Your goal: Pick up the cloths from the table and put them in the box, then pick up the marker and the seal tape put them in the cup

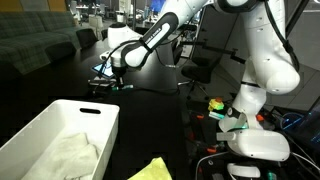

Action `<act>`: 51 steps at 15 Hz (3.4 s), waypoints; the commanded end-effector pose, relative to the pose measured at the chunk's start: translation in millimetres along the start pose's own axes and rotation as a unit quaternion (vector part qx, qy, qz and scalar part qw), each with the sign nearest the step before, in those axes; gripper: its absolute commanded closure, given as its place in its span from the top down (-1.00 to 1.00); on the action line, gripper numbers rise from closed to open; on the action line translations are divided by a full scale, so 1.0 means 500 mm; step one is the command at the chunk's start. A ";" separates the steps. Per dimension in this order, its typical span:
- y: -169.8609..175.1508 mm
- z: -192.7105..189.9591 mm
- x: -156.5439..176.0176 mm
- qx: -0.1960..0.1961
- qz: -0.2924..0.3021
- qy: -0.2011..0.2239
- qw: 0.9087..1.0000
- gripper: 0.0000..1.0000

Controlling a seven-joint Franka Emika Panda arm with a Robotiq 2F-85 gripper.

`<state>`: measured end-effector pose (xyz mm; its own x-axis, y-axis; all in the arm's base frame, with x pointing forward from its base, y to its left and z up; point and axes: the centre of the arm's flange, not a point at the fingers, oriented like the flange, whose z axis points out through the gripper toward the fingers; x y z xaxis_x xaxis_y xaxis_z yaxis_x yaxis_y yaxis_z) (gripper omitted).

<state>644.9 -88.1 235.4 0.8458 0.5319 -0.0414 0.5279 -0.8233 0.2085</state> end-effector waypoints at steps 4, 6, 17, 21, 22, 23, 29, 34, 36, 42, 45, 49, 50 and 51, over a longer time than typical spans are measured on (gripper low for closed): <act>-0.163 -0.152 0.037 -0.007 0.008 0.039 0.999 -0.89; -0.216 -0.190 0.058 -0.010 0.012 0.048 0.999 -0.89; -0.558 -0.307 0.208 -0.001 -0.013 0.091 0.996 -0.89; -0.673 -0.327 0.256 0.023 -0.017 0.113 0.993 -0.89; -0.701 -0.327 0.273 0.027 -0.014 0.117 0.993 -0.89; -0.724 -0.333 0.277 0.030 -0.013 0.119 0.992 -0.89; -0.831 -0.339 0.300 0.027 -0.003 0.136 0.990 -0.90; -0.912 -0.314 0.294 0.012 -0.021 0.147 0.989 -0.90; -0.948 -0.303 0.292 0.009 -0.024 0.153 0.988 -0.90; -1.065 -0.310 0.298 0.014 -0.030 0.176 0.984 -0.90; -1.115 -0.323 0.299 0.024 -0.034 0.186 0.982 -0.90; -1.157 -0.337 0.311 0.051 -0.021 0.208 0.977 -0.90; -1.165 -0.340 0.312 0.057 -0.017 0.214 0.975 -0.90; -1.171 -0.336 0.318 0.064 -0.013 0.219 0.974 -0.90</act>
<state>451.1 497.1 272.6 0.7263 0.6045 0.3273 0.5988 -0.7901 0.1306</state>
